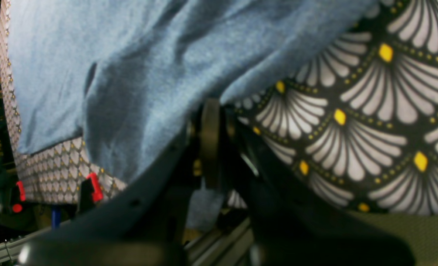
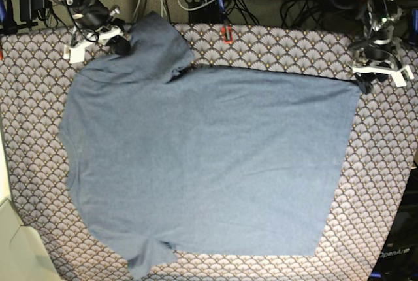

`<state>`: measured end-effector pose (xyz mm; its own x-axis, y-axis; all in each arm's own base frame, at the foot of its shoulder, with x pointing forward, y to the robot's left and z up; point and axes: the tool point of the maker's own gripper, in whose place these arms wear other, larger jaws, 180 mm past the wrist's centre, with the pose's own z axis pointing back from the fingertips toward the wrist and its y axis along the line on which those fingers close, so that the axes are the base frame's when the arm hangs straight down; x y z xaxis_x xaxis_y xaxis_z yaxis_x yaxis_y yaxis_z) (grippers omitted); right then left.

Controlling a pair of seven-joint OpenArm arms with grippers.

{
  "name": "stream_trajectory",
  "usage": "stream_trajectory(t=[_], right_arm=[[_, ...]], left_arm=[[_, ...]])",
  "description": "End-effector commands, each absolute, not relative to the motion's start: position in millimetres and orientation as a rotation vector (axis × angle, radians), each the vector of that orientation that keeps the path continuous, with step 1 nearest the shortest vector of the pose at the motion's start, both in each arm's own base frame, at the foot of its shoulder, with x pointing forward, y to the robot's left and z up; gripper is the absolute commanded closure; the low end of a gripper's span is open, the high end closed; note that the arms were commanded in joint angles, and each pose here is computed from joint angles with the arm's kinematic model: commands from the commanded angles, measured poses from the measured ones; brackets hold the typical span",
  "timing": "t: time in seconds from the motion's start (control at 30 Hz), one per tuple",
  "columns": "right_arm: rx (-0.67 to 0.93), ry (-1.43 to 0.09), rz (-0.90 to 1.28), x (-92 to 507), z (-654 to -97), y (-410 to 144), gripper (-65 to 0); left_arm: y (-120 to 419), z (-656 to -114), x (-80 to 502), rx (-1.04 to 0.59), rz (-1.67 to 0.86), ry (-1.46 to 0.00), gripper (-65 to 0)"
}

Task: Fold the T-shirt properly
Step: 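Move both grippers to the shoulder corners of the blue T-shirt, then close both grippers on the shirt's shoulder edge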

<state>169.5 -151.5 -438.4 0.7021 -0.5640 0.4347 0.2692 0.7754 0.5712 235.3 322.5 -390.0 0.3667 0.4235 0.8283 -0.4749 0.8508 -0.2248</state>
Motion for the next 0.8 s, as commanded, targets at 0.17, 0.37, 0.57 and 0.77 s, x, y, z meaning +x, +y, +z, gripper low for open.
stream_trajectory(t=[0.17,0.37,0.57,0.77], right_arm=[[0.462,-0.582,-0.478,158.1,-447.5,-154.8,0.0],[0.466,-0.566,-0.433,156.8,-448.2,-150.7,0.0],[0.471,-0.574,-0.427,161.7,-446.9,-149.6,0.0],[0.469,-0.576,-0.424,162.5,-446.6,-150.5,0.0]], left_arm=[[327.6,-389.6,255.1,0.045,0.603,-1.082,-33.2],[308.0,-397.5,267.4,0.001,0.570,-1.066,-33.2],[306.8,-398.8,266.2,-0.005,0.577,-1.063,-33.2],[309.2,-398.6,264.8,0.003,0.578,-1.062,-33.2]])
